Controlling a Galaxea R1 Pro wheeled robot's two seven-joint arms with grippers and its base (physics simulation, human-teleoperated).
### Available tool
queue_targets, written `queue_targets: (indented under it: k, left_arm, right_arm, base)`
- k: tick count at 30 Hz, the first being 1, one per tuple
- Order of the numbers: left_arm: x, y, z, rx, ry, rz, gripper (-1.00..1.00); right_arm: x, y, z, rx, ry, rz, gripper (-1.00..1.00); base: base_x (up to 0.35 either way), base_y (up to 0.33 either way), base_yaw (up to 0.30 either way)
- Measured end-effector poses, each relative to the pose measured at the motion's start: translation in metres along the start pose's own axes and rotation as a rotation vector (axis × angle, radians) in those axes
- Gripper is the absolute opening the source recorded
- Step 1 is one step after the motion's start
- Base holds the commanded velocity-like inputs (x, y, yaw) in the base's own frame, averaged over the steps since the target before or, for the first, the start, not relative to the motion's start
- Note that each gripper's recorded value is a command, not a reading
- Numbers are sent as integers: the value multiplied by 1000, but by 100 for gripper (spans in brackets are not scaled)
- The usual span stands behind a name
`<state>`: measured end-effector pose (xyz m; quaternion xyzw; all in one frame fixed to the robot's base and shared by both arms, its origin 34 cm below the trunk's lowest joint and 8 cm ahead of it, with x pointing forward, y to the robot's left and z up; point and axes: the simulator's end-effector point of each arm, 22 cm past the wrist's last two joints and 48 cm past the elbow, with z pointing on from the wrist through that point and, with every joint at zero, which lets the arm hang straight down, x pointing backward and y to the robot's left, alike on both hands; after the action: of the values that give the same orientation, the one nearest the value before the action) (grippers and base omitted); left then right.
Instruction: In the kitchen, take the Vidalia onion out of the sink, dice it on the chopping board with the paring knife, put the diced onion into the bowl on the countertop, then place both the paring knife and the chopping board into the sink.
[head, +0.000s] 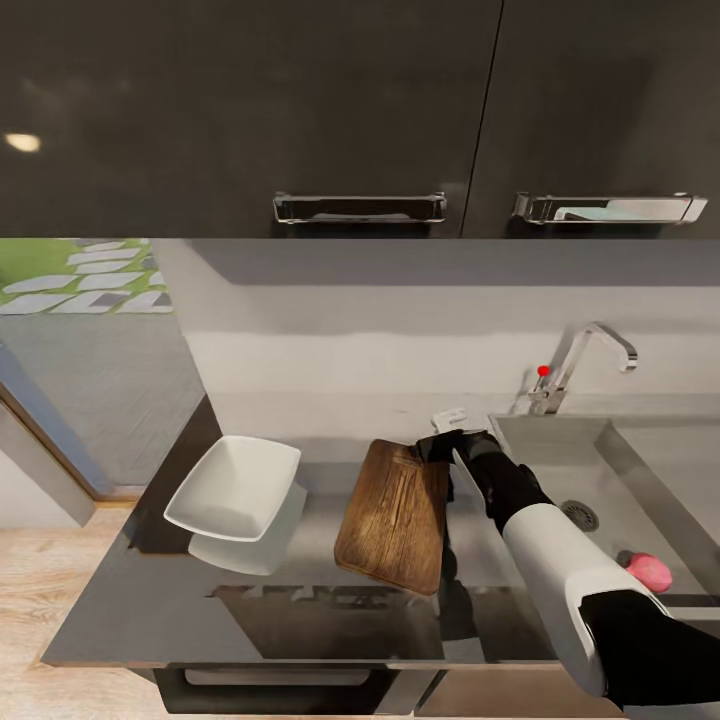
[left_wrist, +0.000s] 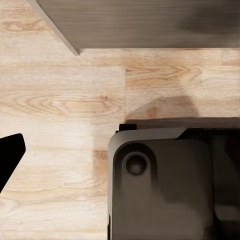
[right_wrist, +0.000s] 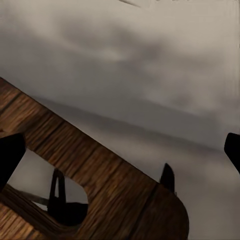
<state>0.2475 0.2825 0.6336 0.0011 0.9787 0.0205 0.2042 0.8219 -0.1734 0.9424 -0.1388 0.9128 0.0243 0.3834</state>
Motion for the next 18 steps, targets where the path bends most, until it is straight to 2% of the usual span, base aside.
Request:
queue_targets:
  k: [18]
  left_arm:
    - [0, 0, 0, 0, 0, 0, 100]
  right_arm:
    - [1, 3, 1, -2, 4, -14, 100]
  base:
    - [-20, 0, 0]
